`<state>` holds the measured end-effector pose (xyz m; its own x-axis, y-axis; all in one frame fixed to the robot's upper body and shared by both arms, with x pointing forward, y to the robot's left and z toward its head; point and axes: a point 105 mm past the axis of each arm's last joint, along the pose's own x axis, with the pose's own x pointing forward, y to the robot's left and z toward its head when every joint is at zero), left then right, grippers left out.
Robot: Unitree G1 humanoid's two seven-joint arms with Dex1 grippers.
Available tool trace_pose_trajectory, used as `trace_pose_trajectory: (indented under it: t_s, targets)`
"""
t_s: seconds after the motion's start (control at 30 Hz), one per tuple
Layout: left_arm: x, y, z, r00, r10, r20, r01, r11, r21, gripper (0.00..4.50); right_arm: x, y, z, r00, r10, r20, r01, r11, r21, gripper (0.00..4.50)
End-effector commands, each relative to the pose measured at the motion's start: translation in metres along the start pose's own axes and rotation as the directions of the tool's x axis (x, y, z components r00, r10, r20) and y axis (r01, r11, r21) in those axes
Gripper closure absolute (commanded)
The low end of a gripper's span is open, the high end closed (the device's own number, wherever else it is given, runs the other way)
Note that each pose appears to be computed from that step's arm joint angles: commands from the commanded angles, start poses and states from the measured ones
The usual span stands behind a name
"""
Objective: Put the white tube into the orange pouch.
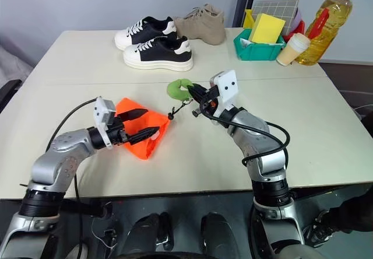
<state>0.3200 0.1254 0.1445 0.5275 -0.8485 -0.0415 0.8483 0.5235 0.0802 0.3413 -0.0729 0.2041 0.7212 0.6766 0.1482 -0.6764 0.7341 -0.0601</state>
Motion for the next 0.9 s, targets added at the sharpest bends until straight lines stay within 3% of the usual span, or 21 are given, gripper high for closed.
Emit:
trace_pose_trajectory:
  t_s: [0.03, 0.33, 0.9]
  targets:
    - [0.014, 0.000, 0.008, 0.998, -0.054, 0.010, 0.053, 0.994, 0.100, 0.04, 0.003, 0.007, 0.022, 0.998, 0.028, 0.063, -0.026, 0.999, -0.039, 4.50]
    - [0.041, 0.019, 0.007, 0.986, -0.168, 0.012, 0.166, 0.981, 0.097, 0.04, 0.008, 0.008, 0.019, 0.998, 0.025, 0.060, -0.022, 0.999, -0.040, 4.50]
    - [0.048, 0.019, -0.001, 0.964, -0.261, -0.057, 0.267, 0.944, 0.192, 0.04, 0.007, 0.012, 0.015, 0.998, -0.001, 0.056, 0.003, 0.999, -0.046, 4.50]
